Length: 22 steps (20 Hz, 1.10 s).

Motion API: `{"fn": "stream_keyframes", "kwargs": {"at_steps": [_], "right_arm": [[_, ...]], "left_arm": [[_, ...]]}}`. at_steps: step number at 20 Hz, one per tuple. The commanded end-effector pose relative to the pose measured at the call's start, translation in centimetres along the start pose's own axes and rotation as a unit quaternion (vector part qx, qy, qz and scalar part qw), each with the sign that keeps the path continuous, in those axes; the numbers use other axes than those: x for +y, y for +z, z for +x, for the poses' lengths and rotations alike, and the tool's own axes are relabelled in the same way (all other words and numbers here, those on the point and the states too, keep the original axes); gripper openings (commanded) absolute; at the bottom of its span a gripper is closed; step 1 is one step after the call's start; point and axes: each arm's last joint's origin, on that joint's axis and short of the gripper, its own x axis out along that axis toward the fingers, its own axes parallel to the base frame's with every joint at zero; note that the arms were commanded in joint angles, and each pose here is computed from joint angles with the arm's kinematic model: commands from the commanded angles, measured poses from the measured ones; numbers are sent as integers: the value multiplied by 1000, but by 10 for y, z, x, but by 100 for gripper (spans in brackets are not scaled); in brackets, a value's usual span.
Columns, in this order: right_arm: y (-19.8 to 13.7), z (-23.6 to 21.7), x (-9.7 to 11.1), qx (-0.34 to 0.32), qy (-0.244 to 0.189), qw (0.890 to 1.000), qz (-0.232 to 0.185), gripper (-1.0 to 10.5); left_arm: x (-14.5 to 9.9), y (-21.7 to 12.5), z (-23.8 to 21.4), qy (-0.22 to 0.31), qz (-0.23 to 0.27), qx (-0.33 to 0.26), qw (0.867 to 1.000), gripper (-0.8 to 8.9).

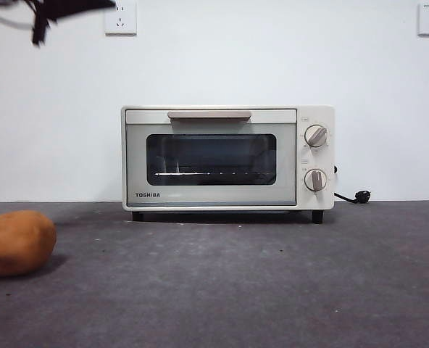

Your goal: Take the eggplant from the table,put the eggplant in the oven

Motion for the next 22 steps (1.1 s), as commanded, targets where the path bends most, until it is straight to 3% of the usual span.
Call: {"fn": "stream_keyframes", "kwargs": {"at_steps": [1, 8, 14, 22], "right_arm": [[-2, 0, 0, 9, 1, 1000, -3, -2], [2, 0, 0, -9, 0, 1000, 3, -2], [7, 0, -1, -35, -2, 999, 28, -2], [12, -1, -1, -61, -2, 997, 57, -2]], "left_arm": [[-24, 4, -13, 14, 32, -11, 999, -7], [-77, -2, -55, 125, 69, -30, 989, -7], [-107, -17, -88, 239, 117, -24, 964, -7], [-134, -33, -118, 334, 151, -16, 930, -7]]}}
